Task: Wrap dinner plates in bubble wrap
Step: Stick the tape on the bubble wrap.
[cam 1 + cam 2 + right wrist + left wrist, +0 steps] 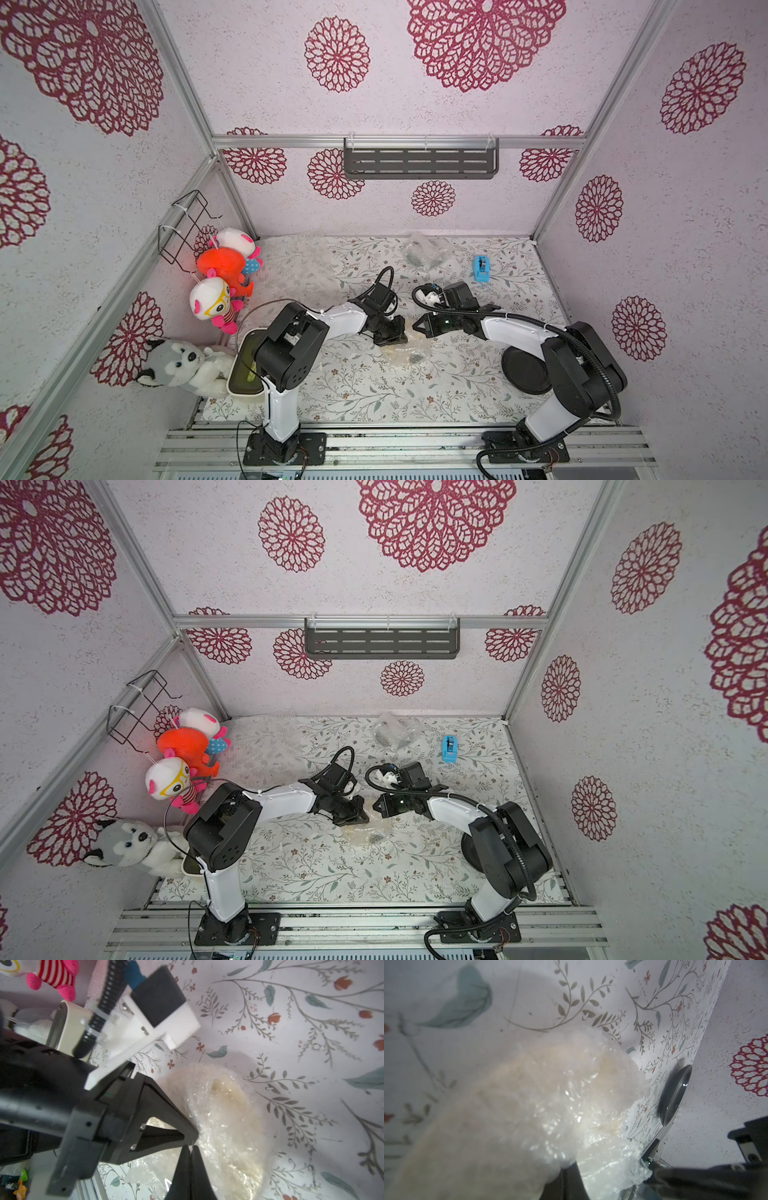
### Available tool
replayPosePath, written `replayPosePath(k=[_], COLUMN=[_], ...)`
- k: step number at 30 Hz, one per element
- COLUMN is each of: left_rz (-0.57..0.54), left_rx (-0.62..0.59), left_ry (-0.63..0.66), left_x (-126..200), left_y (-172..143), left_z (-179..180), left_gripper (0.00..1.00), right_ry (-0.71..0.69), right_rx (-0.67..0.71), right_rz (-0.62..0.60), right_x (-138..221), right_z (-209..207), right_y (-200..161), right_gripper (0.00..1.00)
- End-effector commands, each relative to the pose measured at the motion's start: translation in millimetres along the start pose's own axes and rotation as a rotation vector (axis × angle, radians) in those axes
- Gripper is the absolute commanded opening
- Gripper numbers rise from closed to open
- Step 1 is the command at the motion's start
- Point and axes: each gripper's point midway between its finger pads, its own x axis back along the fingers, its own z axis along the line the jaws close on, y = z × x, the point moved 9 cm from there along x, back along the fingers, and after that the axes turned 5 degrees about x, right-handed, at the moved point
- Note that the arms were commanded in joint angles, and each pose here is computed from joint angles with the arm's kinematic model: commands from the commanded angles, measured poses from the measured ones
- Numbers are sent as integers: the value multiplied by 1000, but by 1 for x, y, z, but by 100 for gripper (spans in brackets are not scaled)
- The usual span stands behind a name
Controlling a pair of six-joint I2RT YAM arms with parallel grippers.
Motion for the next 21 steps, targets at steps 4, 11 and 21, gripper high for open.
replayPosePath(k=[4,11,21], left_rz=[21,24,34], left_rx=[7,-2,-14], left_ry=[62,61,54], left_x=[-5,-6,-8], left_y=[-10,-10,-11], left_z=[12,10,7], left_gripper=[0,0,0], right_ry=[-109,-144,-195], right_rx=[27,23,55], right_rz=[-30,-17,-25], right_x=[3,-3,-17], right_z=[-7,-14,-28], right_y=[7,4,-22], right_gripper=[0,0,0])
